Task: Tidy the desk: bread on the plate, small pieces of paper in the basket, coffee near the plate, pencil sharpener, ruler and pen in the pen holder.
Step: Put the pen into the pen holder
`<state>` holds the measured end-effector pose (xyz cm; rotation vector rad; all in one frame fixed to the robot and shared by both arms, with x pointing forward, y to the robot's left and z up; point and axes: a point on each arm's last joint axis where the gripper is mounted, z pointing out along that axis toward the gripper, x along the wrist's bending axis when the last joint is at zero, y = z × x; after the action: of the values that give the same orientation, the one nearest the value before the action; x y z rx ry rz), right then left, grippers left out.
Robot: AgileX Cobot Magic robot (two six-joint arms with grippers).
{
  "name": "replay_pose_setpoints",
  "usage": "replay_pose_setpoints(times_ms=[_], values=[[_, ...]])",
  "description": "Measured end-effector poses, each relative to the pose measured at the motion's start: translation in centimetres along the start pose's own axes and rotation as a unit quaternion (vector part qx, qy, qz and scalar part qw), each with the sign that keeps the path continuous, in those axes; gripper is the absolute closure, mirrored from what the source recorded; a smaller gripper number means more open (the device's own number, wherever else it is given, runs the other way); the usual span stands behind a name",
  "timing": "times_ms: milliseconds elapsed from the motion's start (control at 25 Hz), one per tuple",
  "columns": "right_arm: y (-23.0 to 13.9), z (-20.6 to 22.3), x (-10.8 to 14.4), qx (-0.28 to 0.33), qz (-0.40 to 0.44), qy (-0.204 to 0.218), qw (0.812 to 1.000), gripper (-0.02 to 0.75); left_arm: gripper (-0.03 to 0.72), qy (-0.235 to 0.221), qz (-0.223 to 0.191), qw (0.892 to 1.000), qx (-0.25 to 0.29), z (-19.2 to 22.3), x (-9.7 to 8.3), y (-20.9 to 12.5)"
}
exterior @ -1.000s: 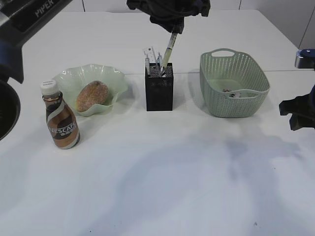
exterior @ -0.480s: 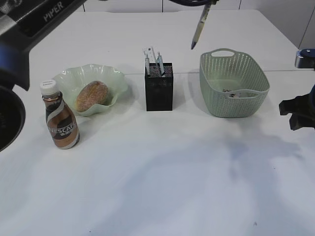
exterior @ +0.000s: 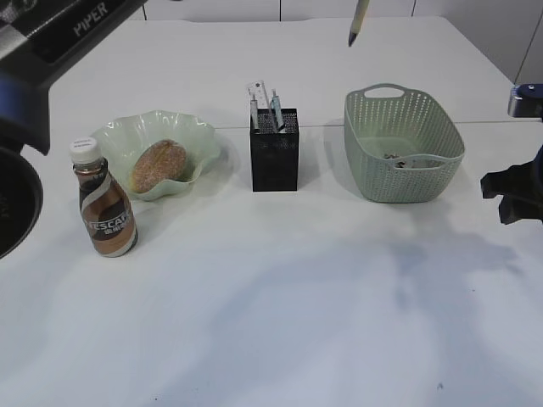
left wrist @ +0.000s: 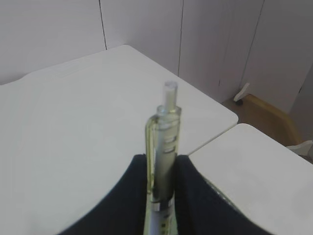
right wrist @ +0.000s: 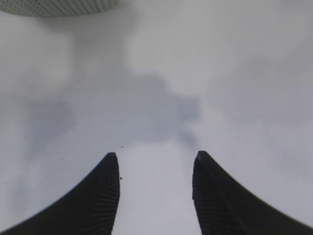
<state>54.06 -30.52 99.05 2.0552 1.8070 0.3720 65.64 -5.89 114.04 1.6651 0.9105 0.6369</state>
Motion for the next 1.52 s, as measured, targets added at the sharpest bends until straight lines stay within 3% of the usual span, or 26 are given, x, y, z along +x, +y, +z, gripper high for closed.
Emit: replay_pose_setpoints(times_ms=[200,600,880,1160,1520], values=[[0.0,0.0,0.0,-0.001,-0.001,0.000,1.000,0.345,0.595,0.003,0.012,1.000,0.009,-0.6,0.1,0.4],[0.0,0.0,0.0,-0.001,-0.001,0.000,1.000,0.345,0.596,0.011,0.041,0.999,-0.018,-7.3,0.6,6.3],[0.0,0.0,0.0,-0.001,-0.001,0.000,1.000,0.345,0.596,0.017,0.046,0.998,-0.030,-9.9,1.1,8.2],[0.0,0.0,0.0,-0.001,-0.001,0.000,1.000,0.345,0.595,0.026,0.047,0.998,-0.035,-8.1,2.0,7.3],[0.0,0.0,0.0,-0.002,-0.001,0.001,1.000,0.345,0.595,0.011,0.036,0.999,0.038,-2.8,1.6,2.0]])
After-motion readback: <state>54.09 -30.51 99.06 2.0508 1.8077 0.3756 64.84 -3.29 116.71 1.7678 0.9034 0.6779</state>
